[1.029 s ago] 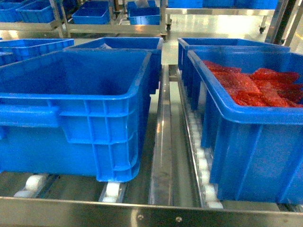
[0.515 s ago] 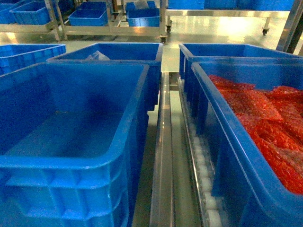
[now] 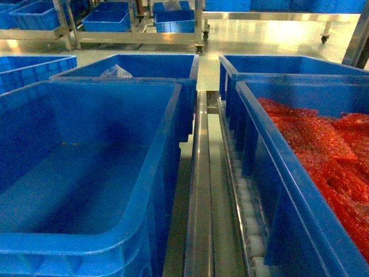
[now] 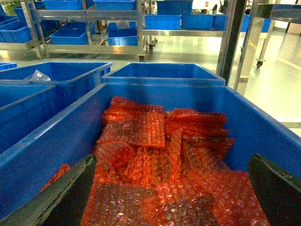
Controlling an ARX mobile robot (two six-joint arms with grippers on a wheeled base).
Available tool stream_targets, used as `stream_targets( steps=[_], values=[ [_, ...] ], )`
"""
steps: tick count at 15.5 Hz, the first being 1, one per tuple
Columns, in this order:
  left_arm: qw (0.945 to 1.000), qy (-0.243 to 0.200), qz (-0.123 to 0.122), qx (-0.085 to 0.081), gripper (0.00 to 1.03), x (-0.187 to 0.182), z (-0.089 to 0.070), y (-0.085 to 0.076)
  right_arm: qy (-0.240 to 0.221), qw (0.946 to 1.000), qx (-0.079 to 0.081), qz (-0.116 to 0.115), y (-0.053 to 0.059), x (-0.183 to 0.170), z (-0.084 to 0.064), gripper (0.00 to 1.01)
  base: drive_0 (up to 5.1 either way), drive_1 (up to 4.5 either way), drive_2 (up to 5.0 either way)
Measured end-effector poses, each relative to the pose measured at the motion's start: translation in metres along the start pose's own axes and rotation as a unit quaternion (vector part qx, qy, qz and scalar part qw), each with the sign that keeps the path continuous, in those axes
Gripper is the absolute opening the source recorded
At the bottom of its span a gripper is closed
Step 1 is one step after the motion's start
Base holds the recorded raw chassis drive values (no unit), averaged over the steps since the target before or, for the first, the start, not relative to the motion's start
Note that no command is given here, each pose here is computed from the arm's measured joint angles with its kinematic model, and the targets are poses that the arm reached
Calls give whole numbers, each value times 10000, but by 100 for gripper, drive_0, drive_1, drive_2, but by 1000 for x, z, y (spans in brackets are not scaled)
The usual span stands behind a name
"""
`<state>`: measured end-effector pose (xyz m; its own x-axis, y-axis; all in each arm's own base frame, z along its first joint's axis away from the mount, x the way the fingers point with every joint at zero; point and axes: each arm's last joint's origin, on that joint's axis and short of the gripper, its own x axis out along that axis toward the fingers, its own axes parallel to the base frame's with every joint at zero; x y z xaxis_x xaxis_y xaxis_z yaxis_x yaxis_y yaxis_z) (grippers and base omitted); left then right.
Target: Pick blue part to blue bin on bottom shelf
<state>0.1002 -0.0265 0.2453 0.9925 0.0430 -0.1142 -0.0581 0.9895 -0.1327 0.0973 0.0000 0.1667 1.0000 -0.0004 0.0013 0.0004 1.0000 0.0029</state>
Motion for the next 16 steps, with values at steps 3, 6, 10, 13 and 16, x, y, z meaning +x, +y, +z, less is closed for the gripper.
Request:
stream_targets(
  steps=[3,6,10,13,16],
  values=[
    [10000,0,0,0,43,0,0,0,0,10000,0,0,0,0,0,98,0,0,0],
    [10000,0,0,0,43,0,0,0,0,10000,0,0,0,0,0,98,0,0,0],
    [10000,0,0,0,43,0,0,0,0,10000,0,0,0,0,0,98,0,0,0],
    [10000,0,0,0,43,0,0,0,0,10000,0,0,0,0,0,98,0,0,0],
    [10000,0,0,0,43,0,0,0,0,10000,0,0,0,0,0,98,0,0,0]
  ],
)
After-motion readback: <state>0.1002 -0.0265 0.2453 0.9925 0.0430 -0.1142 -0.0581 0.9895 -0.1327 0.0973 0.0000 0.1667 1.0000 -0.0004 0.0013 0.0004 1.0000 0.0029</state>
